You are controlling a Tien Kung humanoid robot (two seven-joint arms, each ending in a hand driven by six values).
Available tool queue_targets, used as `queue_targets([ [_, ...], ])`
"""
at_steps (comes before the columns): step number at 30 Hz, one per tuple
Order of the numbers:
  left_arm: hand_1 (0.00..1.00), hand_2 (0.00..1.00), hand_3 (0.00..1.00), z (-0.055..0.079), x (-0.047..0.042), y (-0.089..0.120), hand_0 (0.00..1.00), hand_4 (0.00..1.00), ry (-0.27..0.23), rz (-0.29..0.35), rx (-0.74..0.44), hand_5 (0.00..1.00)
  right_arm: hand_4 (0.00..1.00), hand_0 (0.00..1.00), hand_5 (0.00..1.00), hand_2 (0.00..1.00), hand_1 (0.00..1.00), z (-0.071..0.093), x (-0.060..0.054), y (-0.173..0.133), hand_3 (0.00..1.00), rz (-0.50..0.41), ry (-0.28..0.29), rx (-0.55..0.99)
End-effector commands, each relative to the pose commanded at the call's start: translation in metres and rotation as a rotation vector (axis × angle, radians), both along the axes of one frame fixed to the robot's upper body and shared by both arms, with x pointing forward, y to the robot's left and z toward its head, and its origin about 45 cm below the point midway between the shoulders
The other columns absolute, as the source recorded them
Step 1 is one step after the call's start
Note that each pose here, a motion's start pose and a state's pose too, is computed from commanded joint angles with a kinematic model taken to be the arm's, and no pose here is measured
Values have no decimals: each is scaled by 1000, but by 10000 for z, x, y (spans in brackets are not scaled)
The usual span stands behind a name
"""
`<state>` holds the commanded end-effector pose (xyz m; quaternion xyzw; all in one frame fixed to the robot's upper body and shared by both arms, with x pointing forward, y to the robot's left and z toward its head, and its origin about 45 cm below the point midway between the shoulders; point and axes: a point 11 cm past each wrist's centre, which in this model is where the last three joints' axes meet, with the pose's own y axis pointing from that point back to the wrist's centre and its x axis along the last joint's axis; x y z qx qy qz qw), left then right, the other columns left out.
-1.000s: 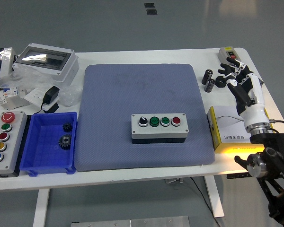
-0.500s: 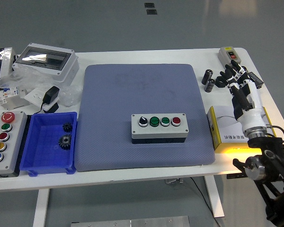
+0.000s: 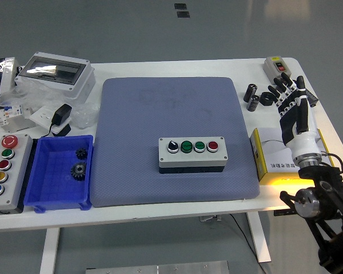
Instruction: Pick up the button,place it on the desk,press the button,press the button
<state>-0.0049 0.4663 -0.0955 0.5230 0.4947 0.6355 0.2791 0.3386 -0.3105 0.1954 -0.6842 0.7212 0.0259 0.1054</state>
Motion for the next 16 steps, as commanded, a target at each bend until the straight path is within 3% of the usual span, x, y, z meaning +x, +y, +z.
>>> queue_targets([
  [16,617,621,609,24,26,55,649,664,-11,5,10,113,914,943,926,860,846,70,-105,-313,829,-105,-39,26],
])
